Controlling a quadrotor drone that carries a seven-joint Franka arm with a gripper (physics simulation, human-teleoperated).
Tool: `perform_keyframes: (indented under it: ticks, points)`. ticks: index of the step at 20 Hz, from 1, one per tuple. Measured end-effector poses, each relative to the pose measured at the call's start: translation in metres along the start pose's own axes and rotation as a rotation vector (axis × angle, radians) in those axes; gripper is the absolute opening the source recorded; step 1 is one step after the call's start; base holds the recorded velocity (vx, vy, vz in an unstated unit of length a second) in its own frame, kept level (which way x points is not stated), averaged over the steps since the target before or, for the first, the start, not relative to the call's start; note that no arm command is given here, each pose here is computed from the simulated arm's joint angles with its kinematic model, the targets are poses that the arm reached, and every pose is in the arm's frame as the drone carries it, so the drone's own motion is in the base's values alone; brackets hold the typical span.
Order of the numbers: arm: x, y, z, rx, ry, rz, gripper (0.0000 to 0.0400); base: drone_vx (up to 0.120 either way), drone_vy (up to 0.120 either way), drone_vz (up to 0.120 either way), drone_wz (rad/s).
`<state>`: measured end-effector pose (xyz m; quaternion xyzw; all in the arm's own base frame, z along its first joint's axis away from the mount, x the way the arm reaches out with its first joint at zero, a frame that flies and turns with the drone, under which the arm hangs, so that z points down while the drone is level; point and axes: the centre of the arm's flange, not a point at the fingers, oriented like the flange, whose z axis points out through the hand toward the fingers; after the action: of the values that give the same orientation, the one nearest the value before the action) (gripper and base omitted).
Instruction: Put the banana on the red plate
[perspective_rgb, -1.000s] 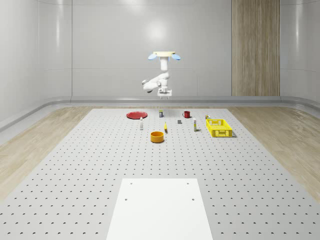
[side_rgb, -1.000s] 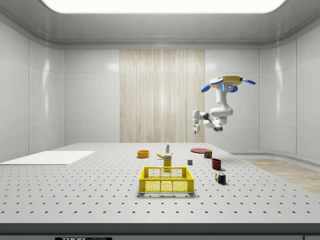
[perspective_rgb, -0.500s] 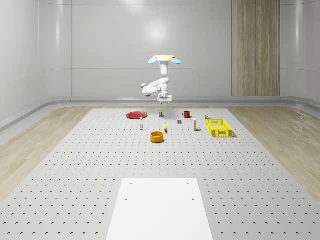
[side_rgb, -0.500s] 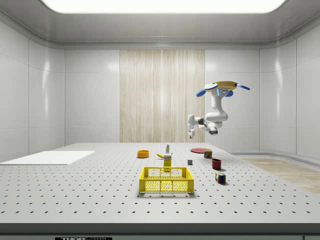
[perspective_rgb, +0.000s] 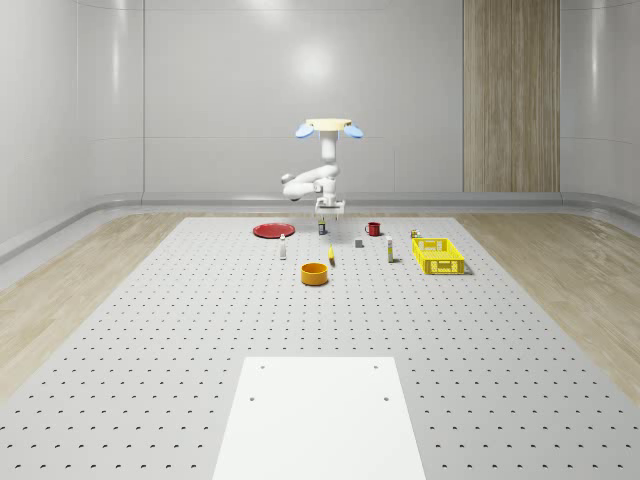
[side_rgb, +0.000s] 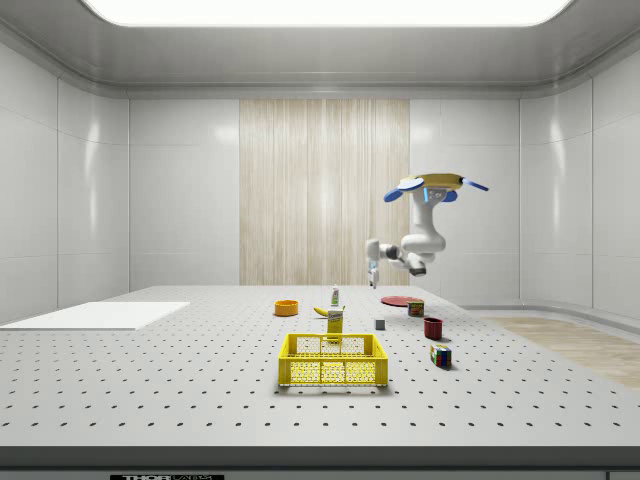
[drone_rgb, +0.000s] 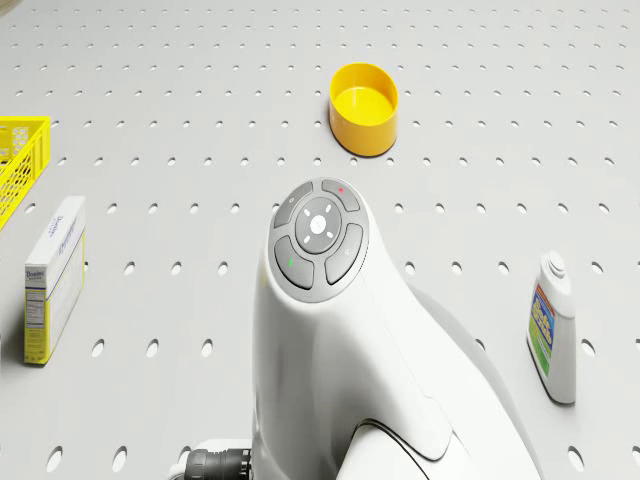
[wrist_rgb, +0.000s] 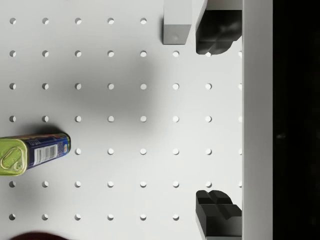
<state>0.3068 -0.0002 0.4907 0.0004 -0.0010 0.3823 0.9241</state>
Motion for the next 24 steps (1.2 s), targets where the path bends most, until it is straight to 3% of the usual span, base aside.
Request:
perform_keyframes:
  ticks: [4, 15, 20, 24]
  points:
    - [0.0000, 0.0000, 0.0000, 0.000, 0.000, 0.000, 0.0400, 0.120, 0.000, -0.110, 0.000]
    - [0.0000, 0.0000, 0.0000, 0.000, 0.000, 0.000, 0.0400, 0.120, 0.000, 0.000, 0.000]
    - [0.0000, 0.0000, 0.0000, 0.000, 0.000, 0.000, 0.0400, 0.120, 0.000, -0.096, 0.000]
    - [0.0000, 0.0000, 0.0000, 0.000, 0.000, 0.000, 0.0400, 0.120, 0.000, 0.000, 0.000]
